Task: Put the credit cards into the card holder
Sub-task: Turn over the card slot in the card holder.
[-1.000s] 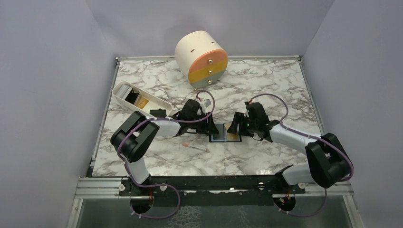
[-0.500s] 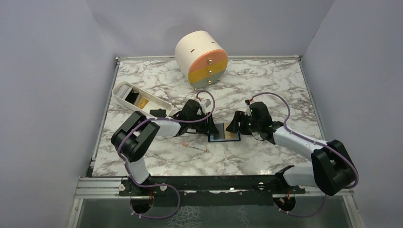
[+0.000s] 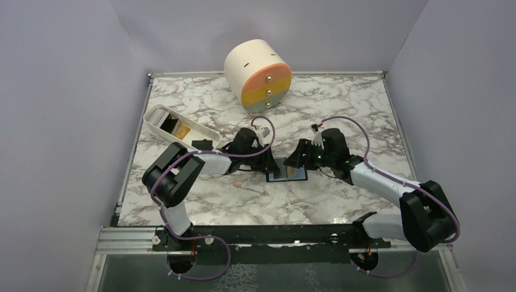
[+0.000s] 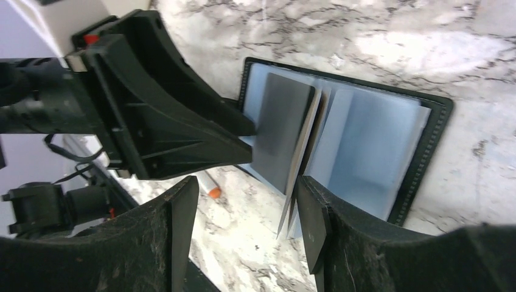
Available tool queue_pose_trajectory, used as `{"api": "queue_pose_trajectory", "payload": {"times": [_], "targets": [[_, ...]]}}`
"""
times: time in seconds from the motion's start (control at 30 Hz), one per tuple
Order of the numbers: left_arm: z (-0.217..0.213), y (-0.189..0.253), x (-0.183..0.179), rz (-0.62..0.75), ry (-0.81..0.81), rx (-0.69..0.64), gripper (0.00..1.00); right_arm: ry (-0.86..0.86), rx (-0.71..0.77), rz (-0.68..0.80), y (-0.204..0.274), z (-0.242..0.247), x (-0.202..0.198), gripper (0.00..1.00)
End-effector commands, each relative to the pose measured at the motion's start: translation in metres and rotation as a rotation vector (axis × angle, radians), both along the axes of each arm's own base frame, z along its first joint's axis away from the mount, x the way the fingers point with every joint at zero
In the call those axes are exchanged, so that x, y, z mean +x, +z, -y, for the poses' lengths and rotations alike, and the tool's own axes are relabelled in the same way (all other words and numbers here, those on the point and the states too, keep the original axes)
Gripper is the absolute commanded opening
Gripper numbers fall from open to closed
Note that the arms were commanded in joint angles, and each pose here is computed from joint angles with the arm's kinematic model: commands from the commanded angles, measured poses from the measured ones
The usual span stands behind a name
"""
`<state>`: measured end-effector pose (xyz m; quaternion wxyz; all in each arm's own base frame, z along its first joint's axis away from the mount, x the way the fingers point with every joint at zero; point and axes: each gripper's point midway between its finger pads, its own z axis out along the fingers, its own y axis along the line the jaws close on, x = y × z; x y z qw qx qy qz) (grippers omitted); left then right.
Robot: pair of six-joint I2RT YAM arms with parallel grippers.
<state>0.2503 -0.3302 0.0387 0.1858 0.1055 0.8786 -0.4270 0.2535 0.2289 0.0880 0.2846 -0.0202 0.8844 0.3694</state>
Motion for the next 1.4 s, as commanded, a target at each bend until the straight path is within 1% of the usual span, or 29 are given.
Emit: {"api": "queue_pose_trajectory", "payload": {"times": [0.0, 0.27, 0.4, 0.47, 0.83, 1.03, 1.17, 1.37], "targets": [[-0.003, -0.008, -0.002, 0.003, 0.004, 0.017, 0.36, 0.074, 0.082, 0.002, 0.011, -0.015, -0.008, 0.6], [-0.005, 0.001, 0.002, 0.021, 0.038, 0.013, 0.32, 0.123, 0.144, -0.01, 0.011, -0.027, -0.009, 0.6], [-0.011, 0.004, 0.008, 0.02, 0.087, 0.021, 0.32, 0.136, 0.172, -0.023, 0.01, -0.033, -0.007, 0.6], [-0.018, 0.017, 0.015, 0.053, 0.127, 0.02, 0.32, 0.144, 0.186, -0.031, 0.009, -0.036, -0.008, 0.6], [-0.064, 0.059, 0.051, 0.199, 0.292, 0.12, 0.39, 0.162, 0.23, -0.059, 0.003, -0.046, -0.004, 0.59], [-0.087, 0.08, 0.066, 0.268, 0.324, 0.183, 0.42, 0.163, 0.176, -0.054, 0.001, -0.045, 0.001, 0.58], [-0.115, 0.099, 0.083, 0.345, 0.36, 0.263, 0.43, 0.136, 0.104, -0.038, 0.002, -0.035, 0.004, 0.57], [-0.181, 0.125, 0.107, 0.465, 0.443, 0.477, 0.45, 0.105, 0.0, -0.003, 0.005, -0.019, 0.006, 0.56]]}}
